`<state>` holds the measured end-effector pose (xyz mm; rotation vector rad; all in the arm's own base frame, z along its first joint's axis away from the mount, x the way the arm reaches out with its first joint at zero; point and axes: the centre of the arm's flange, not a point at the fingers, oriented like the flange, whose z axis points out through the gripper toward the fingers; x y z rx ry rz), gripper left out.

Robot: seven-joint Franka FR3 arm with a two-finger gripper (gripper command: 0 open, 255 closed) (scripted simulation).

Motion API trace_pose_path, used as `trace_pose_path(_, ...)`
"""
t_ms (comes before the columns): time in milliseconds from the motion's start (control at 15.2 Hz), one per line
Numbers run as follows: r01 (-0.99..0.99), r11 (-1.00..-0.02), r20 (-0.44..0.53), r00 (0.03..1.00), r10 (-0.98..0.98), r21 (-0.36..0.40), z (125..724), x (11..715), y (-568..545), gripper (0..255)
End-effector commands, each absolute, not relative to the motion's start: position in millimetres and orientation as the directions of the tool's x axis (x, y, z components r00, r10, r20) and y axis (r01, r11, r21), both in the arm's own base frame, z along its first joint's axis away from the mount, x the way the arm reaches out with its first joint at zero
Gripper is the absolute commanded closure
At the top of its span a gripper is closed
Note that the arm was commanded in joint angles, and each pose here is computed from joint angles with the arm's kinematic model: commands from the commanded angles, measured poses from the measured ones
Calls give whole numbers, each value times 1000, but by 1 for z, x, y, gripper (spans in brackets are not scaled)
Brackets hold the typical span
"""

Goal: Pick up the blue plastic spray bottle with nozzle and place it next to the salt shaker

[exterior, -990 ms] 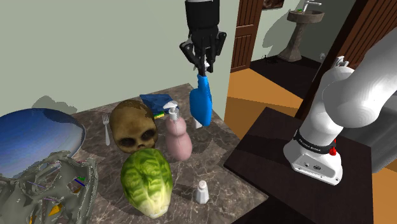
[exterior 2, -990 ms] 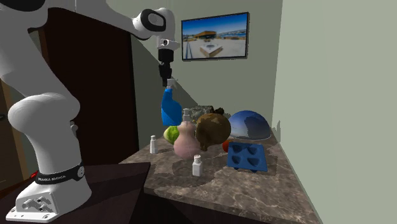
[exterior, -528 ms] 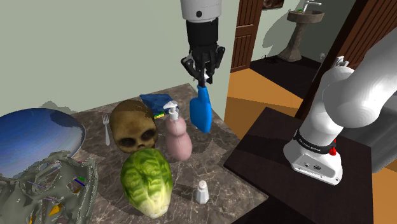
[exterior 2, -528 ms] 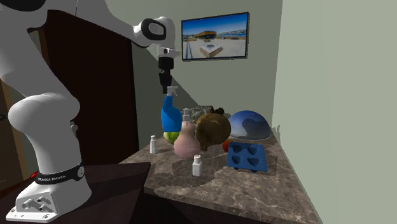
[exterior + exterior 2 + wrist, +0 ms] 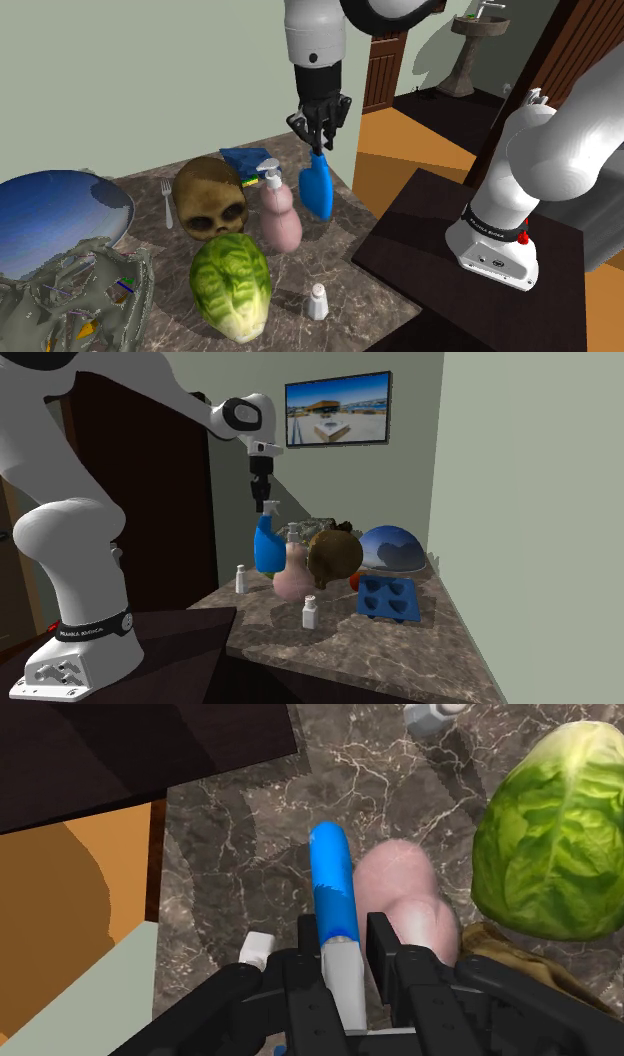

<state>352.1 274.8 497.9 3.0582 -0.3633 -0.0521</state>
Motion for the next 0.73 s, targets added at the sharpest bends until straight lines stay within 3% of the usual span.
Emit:
trace_pose_path(0,-233,-970,-26,972,-235,64,487,353,274,255)
trace_pose_path(660,-233,-970,-26,972,-235,64,434,353,274,255)
